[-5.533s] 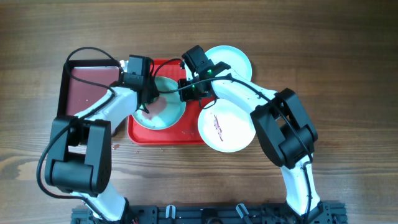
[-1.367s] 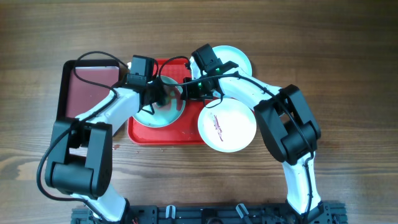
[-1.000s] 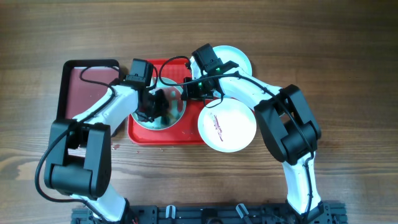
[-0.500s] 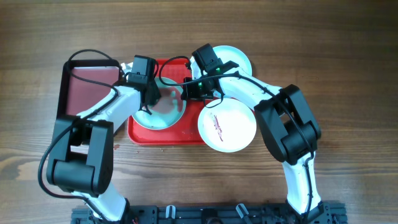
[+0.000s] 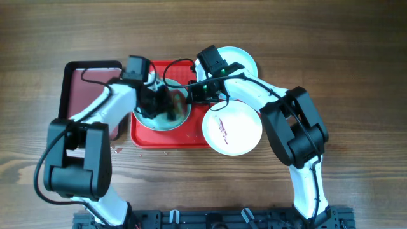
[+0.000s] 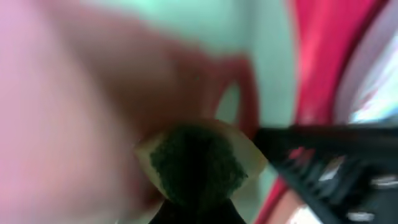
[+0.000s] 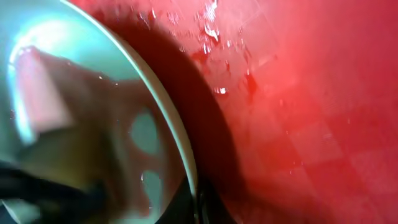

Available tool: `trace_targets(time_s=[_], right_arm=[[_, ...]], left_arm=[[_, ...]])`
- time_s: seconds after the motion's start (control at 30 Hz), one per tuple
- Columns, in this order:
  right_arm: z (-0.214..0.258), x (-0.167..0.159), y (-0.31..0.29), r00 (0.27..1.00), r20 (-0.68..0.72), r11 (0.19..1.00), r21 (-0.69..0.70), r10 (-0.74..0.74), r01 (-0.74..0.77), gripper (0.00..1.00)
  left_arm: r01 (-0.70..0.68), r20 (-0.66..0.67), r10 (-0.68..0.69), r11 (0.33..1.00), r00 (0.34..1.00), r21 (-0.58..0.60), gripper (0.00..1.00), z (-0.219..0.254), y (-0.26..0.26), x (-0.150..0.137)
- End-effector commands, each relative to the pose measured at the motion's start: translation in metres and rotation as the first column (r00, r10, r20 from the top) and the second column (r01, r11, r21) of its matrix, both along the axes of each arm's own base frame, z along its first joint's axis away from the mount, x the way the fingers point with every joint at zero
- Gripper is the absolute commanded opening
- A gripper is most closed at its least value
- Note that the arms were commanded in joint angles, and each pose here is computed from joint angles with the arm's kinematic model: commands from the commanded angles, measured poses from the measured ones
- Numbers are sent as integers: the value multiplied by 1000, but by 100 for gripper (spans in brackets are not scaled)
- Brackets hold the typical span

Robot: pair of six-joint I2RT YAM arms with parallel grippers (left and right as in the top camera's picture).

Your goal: Clean dirty plates on tray and stack at the side

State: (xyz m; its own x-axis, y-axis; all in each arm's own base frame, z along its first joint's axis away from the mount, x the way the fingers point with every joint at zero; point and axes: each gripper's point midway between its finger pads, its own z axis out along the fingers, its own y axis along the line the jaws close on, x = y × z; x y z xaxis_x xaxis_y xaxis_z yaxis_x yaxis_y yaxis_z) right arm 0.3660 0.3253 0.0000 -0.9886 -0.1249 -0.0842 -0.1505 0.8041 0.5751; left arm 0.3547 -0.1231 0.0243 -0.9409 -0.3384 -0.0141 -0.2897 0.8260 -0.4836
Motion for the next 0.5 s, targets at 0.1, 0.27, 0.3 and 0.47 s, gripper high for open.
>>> trace_targets(time_s=[0.1,0.27,0.3,0.47], right_arm=[[-20,-12,-11,999,-50,998,-61,-10,7,4],[-6,-6,-10,1000,-11,998,-62,6,-7,4],[2,-3,-15,1000,10,996,-90,-4,5,4],[53,10,-48,977,210,957,-278,-25,84,4]], left_arm=[[-172,294,185,983,938,-70,4,115,79,81],[-258,299,264,964,917,-57,4,141,123,64],[-250,275,253,967,928,-44,4,137,125,56],[-267,153,255,962,955,61,4,116,136,27]])
